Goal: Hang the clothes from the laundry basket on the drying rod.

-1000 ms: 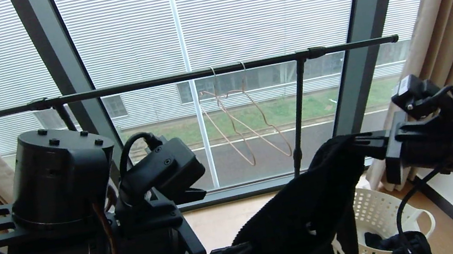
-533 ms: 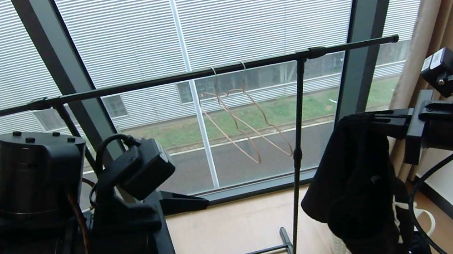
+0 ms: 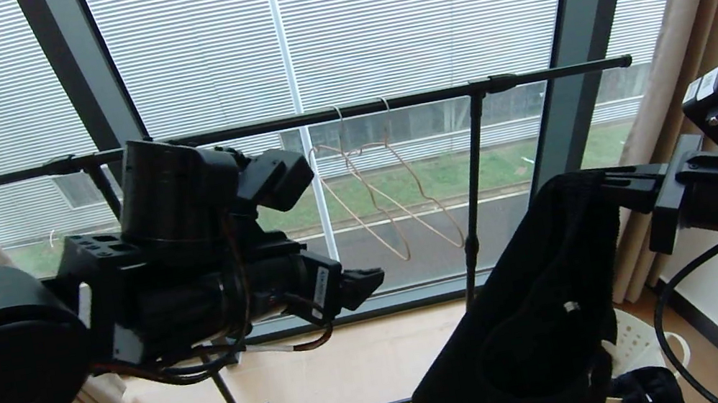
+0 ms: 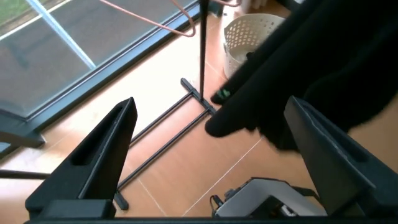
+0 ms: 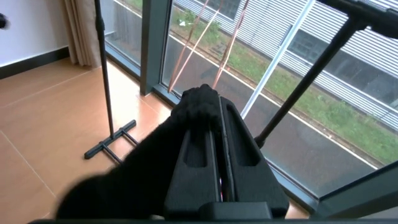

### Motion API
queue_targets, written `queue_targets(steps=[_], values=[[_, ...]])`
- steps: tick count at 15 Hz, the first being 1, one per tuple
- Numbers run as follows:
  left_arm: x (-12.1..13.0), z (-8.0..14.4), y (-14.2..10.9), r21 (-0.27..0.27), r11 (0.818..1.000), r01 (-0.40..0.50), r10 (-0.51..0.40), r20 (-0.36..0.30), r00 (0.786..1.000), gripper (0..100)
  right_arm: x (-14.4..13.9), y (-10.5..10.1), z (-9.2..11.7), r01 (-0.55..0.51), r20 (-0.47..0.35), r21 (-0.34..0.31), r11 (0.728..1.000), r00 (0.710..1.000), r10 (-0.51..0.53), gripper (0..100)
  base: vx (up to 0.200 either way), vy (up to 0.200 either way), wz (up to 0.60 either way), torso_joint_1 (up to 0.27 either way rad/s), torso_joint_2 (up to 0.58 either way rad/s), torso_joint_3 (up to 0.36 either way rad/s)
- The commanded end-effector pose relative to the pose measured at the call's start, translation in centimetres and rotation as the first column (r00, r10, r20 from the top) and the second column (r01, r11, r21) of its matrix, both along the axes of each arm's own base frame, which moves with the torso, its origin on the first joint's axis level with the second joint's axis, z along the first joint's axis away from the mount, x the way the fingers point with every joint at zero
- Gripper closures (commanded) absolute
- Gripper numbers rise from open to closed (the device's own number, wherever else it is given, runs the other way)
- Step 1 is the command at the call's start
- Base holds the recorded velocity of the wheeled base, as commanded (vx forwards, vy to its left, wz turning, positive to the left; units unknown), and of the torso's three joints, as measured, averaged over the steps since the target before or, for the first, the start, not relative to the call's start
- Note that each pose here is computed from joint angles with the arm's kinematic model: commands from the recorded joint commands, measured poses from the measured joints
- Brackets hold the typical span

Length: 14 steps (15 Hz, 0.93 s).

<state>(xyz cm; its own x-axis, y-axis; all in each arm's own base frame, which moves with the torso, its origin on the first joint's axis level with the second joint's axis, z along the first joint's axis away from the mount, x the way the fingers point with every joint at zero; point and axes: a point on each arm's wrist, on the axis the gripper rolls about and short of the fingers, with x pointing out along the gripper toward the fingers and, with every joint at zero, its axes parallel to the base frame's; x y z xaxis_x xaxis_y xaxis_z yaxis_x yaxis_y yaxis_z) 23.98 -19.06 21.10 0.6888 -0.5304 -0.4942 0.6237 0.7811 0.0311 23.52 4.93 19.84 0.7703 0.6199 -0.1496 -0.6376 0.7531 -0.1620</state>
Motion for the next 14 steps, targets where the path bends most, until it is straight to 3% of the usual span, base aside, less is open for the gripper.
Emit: queue_targets(steps=[1, 4, 7, 10, 14], values=[[1.8, -2.2, -2.2, 0.021, 1.0, -0.013, 0.014, -0.047, 0.999, 0, -0.1, -0.2, 0.0, 0.005, 0.002, 0.0, 1.0, 1.0, -0.005, 100, 0.0, 0.0, 0.0, 0.0, 0.0, 0.0], [2.8, -3.1, -2.6, 0.038, 0.997, -0.06, 0.062, -0.038, 0.997, 0, -0.1, -0.2, 0.1, 0.01, 0.006, 0.0, 1.0, 1.0, -0.01, 100, 0.0, 0.0, 0.0, 0.0, 0.0, 0.0], [2.8, -3.8, -2.7, 0.06, 0.995, -0.076, 0.079, -0.048, 0.996, 0, -0.1, -0.4, 0.1, 0.015, 0.005, 0.0, 1.0, 1.0, -0.015, 100, 0.2, -0.2, 0.0, -0.01, 0.0, 0.006], [3.0, -3.7, -2.9, 0.036, 0.996, -0.078, 0.079, -0.025, 0.997, 0, 0.0, -0.6, 0.2, 0.024, 0.01, 0.001, 1.0, 1.0, -0.024, 100, 0.2, -0.2, 0.0, 0.01, 0.0, -0.002], [3.3, -3.4, -2.9, 0.005, 0.993, -0.12, 0.12, -0.012, 0.993, 0, 0.0, -0.7, 0.1, 0.03, 0.008, -0.001, 1.0, 1.0, -0.03, 100, 0.0, 0.0, 0.0, 0.0, 0.0, 0.0]])
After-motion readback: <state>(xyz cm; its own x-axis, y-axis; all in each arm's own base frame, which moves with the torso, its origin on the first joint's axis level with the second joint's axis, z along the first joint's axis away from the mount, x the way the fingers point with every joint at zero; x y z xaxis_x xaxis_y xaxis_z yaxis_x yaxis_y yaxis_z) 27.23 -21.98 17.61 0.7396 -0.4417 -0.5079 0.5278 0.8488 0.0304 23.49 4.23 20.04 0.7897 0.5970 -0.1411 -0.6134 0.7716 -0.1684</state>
